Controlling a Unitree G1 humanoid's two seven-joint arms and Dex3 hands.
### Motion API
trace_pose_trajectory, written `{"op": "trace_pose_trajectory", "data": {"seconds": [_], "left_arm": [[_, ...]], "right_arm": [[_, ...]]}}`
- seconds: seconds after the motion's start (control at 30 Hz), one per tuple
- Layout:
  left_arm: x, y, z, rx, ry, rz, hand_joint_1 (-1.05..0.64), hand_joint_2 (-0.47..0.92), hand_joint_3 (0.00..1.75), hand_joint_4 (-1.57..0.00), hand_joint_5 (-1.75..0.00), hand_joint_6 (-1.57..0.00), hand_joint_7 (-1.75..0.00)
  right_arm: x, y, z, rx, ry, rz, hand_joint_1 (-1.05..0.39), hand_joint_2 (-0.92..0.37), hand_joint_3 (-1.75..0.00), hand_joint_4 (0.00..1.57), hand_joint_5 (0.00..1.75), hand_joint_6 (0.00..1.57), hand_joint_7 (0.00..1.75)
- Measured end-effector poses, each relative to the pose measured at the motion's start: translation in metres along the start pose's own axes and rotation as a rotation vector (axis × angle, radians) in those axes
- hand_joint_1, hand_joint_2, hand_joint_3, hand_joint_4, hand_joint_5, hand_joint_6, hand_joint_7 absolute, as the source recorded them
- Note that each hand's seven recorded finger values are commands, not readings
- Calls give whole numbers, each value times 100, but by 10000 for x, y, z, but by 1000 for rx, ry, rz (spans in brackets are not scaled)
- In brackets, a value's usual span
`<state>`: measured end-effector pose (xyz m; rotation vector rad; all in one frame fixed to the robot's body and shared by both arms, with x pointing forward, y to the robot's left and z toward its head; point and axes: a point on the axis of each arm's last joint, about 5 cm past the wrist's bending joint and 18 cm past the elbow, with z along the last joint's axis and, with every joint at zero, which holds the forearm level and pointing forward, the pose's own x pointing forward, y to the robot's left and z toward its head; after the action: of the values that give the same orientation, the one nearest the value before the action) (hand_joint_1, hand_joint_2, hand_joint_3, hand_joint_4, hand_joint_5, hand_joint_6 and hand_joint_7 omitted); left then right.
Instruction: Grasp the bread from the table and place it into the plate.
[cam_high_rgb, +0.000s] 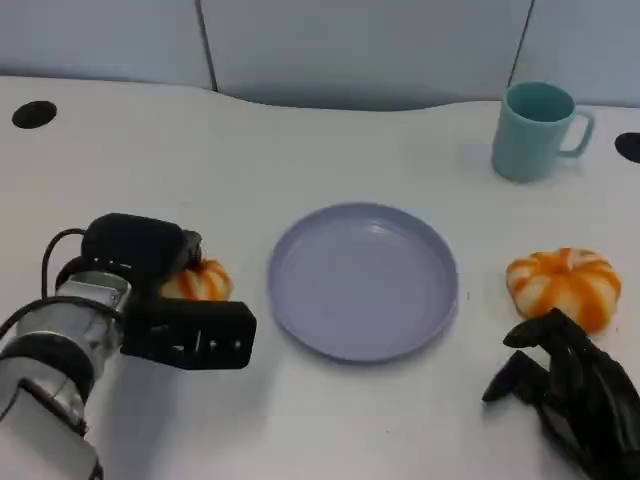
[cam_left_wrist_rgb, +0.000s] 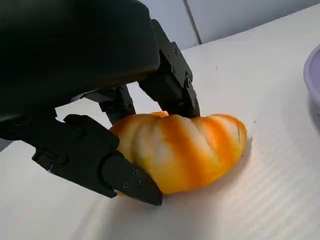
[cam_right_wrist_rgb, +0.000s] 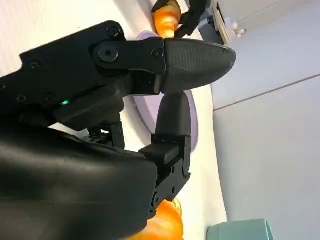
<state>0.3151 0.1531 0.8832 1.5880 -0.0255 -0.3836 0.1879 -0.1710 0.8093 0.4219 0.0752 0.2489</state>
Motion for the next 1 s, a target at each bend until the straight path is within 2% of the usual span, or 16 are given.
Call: {"op": "trace_pose_trajectory", "data": {"seconds": [0.1,0.17,0.2,0.27,0.3,0.33,0.37,0.4,0.47,0.63,0.7,0.77,0.87,1.0], "left_arm": [[-9,-20,-2,-3,1,5,-27,90,44,-69,-175,-66,-114],[-13,-29,-3,-8,1,16,-25,86,49,-71,-175,-67,-130],[-23,-50,-6,-20,2,32,-24,83,53,-71,-175,-67,-126],[-52,-102,-18,-48,2,71,-25,79,58,-71,-175,-73,-101],[-65,-128,-19,-57,0,86,-25,78,65,-71,-175,-74,-108],[-75,-147,-19,-69,-2,96,-25,76,75,-71,-175,-69,-124],[-91,-175,-22,-89,-4,110,-24,72,86,-72,-175,-61,-148],[-105,-199,-24,-110,-4,125,-20,63,100,-73,-175,-58,-164],[-128,-237,-23,-160,-2,163,-19,58,109,-74,-175,-56,-172],[-150,-270,-19,-210,-6,205,-14,54,111,-71,-175,-55,-175],[-164,-277,-8,-309,-4,282,-13,52,110,-69,-175,-54,-175],[-155,-245,2,-379,-3,350,-13,52,110,-69,-175,-54,-175],[-156,-225,3,-436,-8,401,-7,52,99,-67,-175,-48,-175],[-149,-152,11,-541,-47,501,-4,58,91,-70,-175,-53,-175]], "right_arm": [[-3,0,3,0,-1,0,-46,-92,-52,46,175,34,162],[-1,1,7,-1,-3,1,-47,-92,-51,46,175,34,161],[-1,1,7,-1,-3,1,-47,-92,-50,46,175,34,161],[-2,0,7,-1,-3,0,-47,-92,-51,46,175,34,160],[-2,-1,7,-1,-4,0,-47,-92,-51,47,175,35,160],[-1,0,7,-1,-3,0,-47,-92,-51,48,175,35,160],[0,1,6,-1,-3,1,-47,-92,-51,48,175,35,160],[0,1,6,0,-3,2,-47,-92,-51,49,175,35,160],[-2,0,2,1,-1,3,-47,-92,-51,49,175,35,160],[1,1,0,0,-1,6,-46,-92,-53,48,175,35,161],[3,2,2,-1,-1,1,-46,-92,-53,48,175,35,161],[7,4,7,0,1,-5,-46,-92,-53,48,175,35,161],[11,6,9,5,8,-4,-46,-92,-51,45,175,34,161],[14,3,11,15,10,-2,-46,-92,-49,45,175,36,160]]}}
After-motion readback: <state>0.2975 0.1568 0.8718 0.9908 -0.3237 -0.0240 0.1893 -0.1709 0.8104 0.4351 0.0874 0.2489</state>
